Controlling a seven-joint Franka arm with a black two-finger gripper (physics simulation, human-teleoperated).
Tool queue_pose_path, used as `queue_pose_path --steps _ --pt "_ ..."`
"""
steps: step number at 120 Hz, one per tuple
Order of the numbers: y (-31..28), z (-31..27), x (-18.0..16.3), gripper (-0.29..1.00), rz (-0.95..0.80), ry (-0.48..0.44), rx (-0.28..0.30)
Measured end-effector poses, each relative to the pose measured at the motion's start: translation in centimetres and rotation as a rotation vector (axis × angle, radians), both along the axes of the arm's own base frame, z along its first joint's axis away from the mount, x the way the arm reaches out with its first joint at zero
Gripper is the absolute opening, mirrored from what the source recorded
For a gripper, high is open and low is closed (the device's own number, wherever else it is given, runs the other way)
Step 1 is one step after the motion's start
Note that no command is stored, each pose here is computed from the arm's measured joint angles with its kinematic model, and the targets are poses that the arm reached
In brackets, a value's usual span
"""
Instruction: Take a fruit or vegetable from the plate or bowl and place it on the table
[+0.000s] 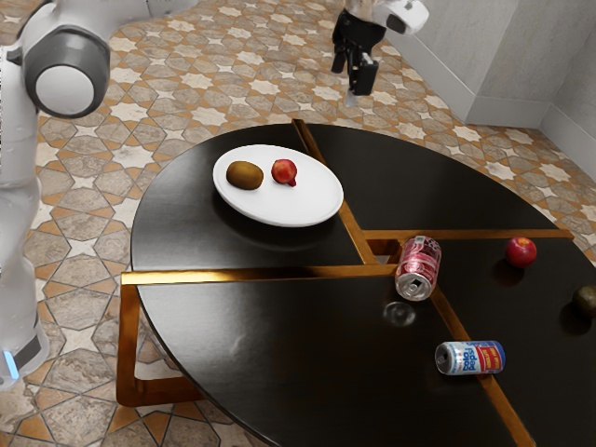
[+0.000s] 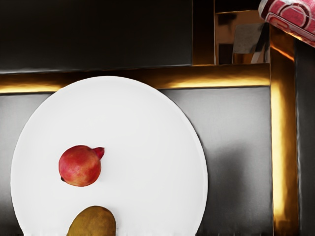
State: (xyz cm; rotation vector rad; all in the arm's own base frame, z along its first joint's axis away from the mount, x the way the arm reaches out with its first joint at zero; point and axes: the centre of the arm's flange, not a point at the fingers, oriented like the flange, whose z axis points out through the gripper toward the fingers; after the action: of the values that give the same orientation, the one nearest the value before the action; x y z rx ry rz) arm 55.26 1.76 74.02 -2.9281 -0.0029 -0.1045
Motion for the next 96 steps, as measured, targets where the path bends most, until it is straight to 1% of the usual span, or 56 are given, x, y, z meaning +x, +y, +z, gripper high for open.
queue_pose_path --steps 14,26,40,46,58,65,72,82,90,96 --pt "0.6 -1.0 0.1 0.7 0.008 0.033 -0.034" --pt "-0.5 -1.3 0.1 0.7 -0.016 0.045 -0.054" --pt "-1.2 -2.8 0.6 0.7 -0.023 0.079 -0.122" --pt "-1.3 -3.3 0.7 0.7 -0.019 0.09 -0.14" --pt "-2.1 -4.8 0.8 0.7 -0.018 0.135 -0.157" --pt "-3.1 -6.1 0.6 0.7 -0.025 0.173 -0.153" --pt "-3.2 -8.5 -0.8 0.7 -0.026 0.223 -0.151" --pt "-2.1 -11.6 -4.9 0.7 -0.017 0.263 -0.166" --pt "1.5 -12.9 -7.5 0.7 0.055 0.253 -0.181" --pt "3.5 -13.4 -8.9 0.7 0.097 0.237 -0.18"
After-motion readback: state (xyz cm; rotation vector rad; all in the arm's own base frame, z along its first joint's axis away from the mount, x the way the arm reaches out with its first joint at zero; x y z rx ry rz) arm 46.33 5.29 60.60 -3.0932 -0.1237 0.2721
